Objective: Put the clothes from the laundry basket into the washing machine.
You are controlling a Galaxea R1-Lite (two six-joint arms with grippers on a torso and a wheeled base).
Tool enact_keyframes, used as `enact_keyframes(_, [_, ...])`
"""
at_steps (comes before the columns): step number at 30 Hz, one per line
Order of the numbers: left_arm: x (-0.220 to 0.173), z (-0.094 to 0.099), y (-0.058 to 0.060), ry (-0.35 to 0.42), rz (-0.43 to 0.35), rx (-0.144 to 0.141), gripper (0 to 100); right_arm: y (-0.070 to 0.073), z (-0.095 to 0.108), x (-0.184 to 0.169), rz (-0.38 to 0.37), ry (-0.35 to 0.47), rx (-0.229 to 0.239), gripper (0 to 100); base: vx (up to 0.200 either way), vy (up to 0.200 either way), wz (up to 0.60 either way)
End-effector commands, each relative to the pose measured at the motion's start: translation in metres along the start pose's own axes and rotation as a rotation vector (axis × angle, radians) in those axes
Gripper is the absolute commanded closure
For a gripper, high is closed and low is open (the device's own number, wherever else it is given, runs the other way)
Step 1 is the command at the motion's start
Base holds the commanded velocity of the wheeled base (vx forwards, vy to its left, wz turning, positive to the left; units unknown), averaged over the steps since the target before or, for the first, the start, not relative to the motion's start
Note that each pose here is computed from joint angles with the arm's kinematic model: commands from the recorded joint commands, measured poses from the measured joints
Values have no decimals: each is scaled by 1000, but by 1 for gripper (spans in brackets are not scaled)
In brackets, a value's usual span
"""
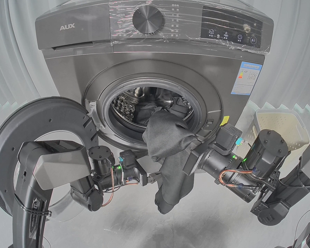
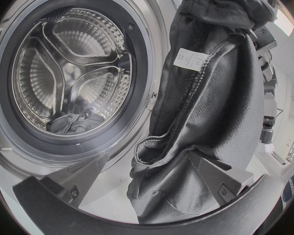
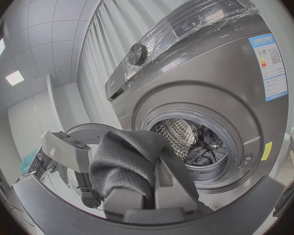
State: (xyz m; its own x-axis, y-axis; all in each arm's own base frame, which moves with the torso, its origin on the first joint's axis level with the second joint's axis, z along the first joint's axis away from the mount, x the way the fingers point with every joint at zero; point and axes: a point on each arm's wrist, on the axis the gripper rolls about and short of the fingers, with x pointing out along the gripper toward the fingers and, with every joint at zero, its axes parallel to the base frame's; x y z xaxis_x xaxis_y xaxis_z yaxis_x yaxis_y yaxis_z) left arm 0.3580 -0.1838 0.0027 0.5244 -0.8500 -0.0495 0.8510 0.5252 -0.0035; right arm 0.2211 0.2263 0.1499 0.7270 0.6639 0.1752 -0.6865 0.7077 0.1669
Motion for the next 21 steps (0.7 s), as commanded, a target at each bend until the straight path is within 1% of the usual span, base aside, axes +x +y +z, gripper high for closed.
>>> enact_keyframes(1, [3, -6, -1, 4, -21, -1, 0, 0, -2, 0, 0, 8, 0, 100, 0, 0, 0])
enact_keyframes(6, [3, -6, -2, 4, -35, -1, 0, 0, -2, 0, 2, 8, 0, 100, 0, 0, 0])
enact_keyframes(15, [8, -5, -2, -12, -55, 19, 0, 4, -4, 1, 14, 9, 2, 100, 0, 0, 0])
enact_keyframes(16, [8, -5, -2, -12, -55, 19, 100, 4, -4, 1, 14, 9, 2, 100, 0, 0, 0])
enact_keyframes(17, [10, -4, -1, -16, -56, 23, 100, 4, -4, 1, 14, 9, 2, 100, 0, 0, 0])
enact_keyframes(19, [10, -3, -1, -21, -54, 21, 100, 4, -4, 0, 14, 10, 2, 100, 0, 0, 0])
enact_keyframes(21, [12, -1, 0, -29, -56, 24, 100, 4, -4, 0, 14, 10, 2, 100, 0, 0, 0])
